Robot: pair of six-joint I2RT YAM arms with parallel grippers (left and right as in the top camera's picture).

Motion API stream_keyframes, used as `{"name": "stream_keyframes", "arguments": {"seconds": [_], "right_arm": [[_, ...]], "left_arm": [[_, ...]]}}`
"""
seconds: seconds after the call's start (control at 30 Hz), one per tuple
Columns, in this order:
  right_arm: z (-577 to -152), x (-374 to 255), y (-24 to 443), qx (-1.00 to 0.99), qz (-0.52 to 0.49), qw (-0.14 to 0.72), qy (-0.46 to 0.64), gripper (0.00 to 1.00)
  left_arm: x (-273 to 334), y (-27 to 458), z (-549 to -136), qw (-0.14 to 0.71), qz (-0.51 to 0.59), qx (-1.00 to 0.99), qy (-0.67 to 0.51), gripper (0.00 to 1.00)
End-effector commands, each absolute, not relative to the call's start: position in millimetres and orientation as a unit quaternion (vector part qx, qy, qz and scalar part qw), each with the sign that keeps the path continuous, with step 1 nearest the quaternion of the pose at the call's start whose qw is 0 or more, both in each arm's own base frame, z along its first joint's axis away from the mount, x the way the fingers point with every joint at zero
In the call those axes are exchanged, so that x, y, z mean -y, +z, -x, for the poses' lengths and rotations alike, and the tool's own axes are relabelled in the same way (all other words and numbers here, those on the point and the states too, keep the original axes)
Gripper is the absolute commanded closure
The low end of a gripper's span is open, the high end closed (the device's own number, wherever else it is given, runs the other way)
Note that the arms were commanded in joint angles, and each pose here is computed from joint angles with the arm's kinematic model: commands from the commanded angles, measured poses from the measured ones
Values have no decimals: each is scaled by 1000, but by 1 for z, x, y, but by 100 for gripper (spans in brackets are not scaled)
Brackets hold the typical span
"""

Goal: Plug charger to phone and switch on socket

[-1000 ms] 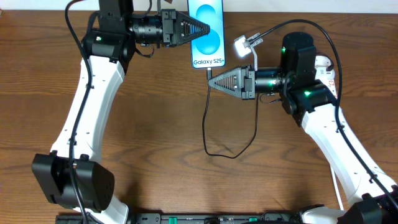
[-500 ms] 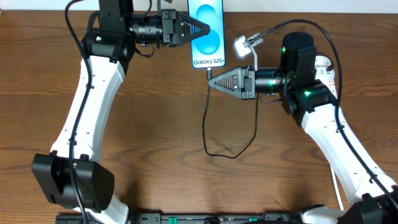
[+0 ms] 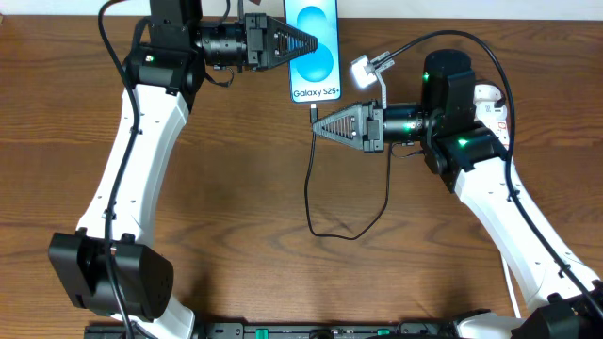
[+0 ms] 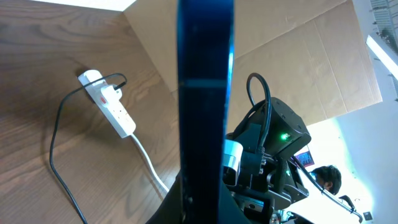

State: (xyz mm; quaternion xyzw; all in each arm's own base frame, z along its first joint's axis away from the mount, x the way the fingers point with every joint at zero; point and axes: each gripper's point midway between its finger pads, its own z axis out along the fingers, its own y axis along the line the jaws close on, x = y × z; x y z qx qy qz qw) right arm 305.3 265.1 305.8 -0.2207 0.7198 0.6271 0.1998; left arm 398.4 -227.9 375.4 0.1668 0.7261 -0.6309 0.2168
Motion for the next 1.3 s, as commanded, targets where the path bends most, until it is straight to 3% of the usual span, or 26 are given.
{"name": "stream_keyframes", "arguments": {"seconds": [0.0,1.27], "right_arm": [[-301,-266,312,-716,225,202,629,99],[-309,-258,314,-716,218,215,627,99]], "left_arm": [[227,383,-397,229,-181,-719,-631,93],[227,384,-394,225,-186,-716,-634,93]]}}
